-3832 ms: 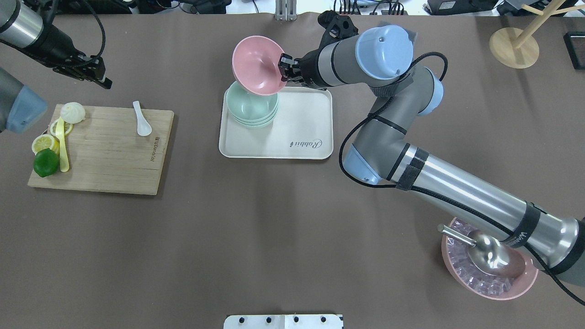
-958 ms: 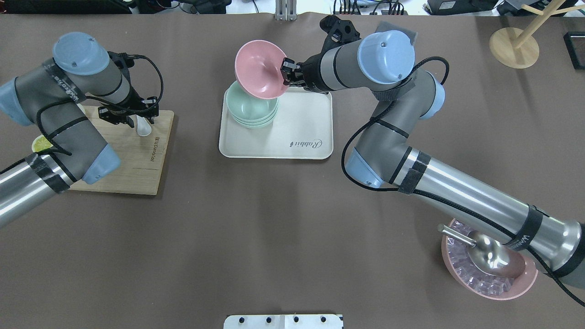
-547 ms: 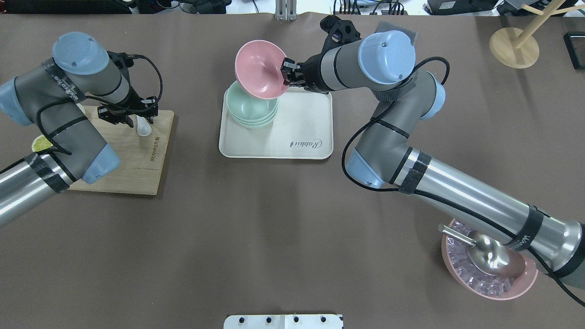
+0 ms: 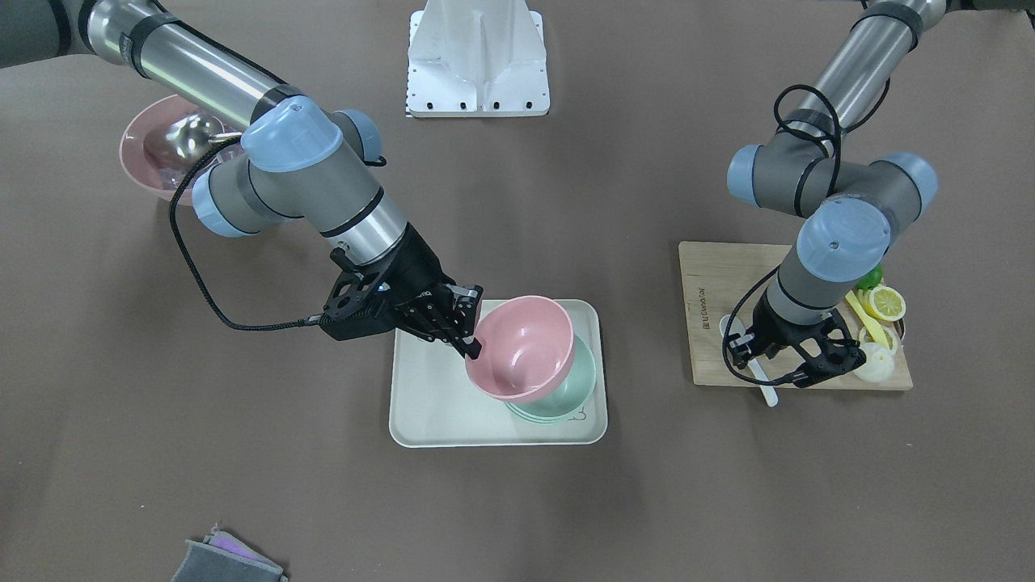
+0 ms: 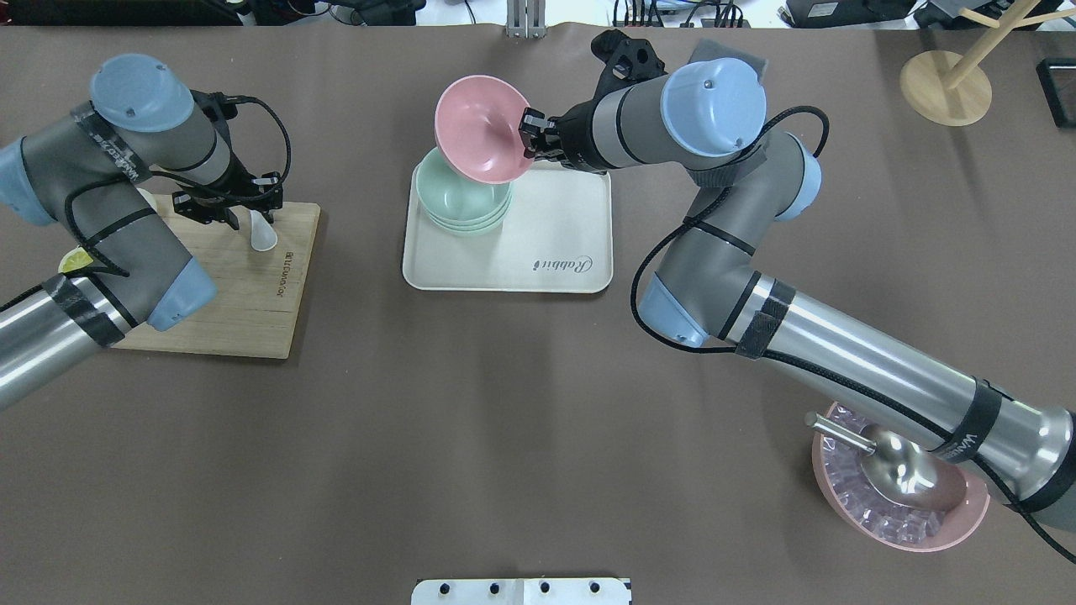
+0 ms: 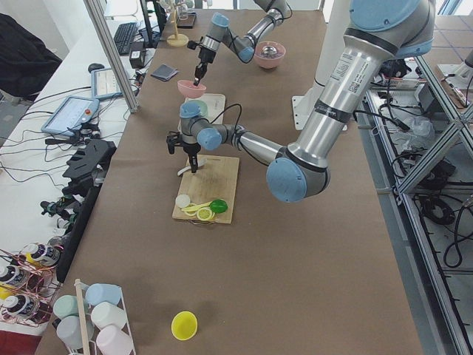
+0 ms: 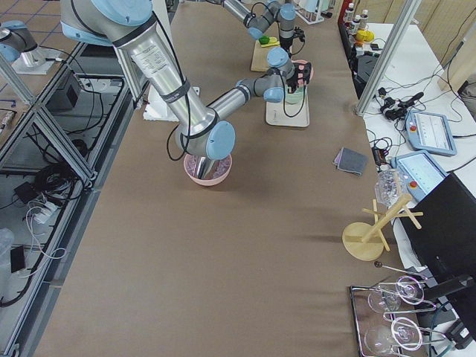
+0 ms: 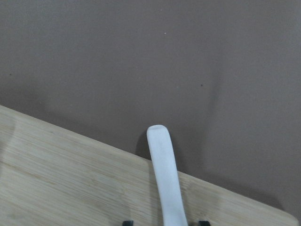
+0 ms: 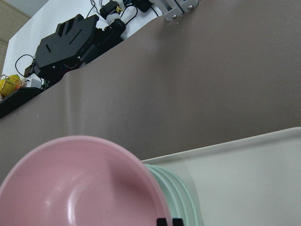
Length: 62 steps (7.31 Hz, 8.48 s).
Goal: Stack pink bowl on green and place spoon
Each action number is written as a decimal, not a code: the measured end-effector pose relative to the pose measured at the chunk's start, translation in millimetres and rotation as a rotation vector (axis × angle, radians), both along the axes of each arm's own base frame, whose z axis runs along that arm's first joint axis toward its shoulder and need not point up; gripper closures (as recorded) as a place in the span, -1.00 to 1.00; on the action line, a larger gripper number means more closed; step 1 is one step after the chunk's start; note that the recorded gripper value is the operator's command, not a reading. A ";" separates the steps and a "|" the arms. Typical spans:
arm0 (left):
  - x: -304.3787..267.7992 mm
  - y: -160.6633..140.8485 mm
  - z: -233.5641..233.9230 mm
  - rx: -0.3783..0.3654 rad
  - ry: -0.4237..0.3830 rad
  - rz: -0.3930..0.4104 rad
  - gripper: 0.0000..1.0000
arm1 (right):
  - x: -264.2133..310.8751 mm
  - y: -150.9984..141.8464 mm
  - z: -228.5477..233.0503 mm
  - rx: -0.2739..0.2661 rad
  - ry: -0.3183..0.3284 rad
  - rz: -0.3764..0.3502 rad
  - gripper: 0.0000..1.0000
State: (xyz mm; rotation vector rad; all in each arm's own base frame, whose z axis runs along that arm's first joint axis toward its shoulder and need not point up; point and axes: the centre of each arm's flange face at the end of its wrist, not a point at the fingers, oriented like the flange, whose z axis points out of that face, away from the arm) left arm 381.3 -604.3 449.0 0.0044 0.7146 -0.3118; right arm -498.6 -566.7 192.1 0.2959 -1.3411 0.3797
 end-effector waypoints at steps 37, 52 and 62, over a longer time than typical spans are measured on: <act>87.3 13.5 -239.5 0.393 0.531 -0.007 1.00 | 156.2 -77.4 84.2 0.061 0.074 -0.163 -1.00; -144.9 -18.4 -98.5 0.448 0.337 -0.051 -0.96 | 322.9 -69.8 261.1 0.172 0.304 -0.282 -1.00; -332.7 59.6 161.4 0.446 -0.049 0.323 -0.96 | 490.6 -3.8 454.8 0.094 0.736 -0.598 -1.00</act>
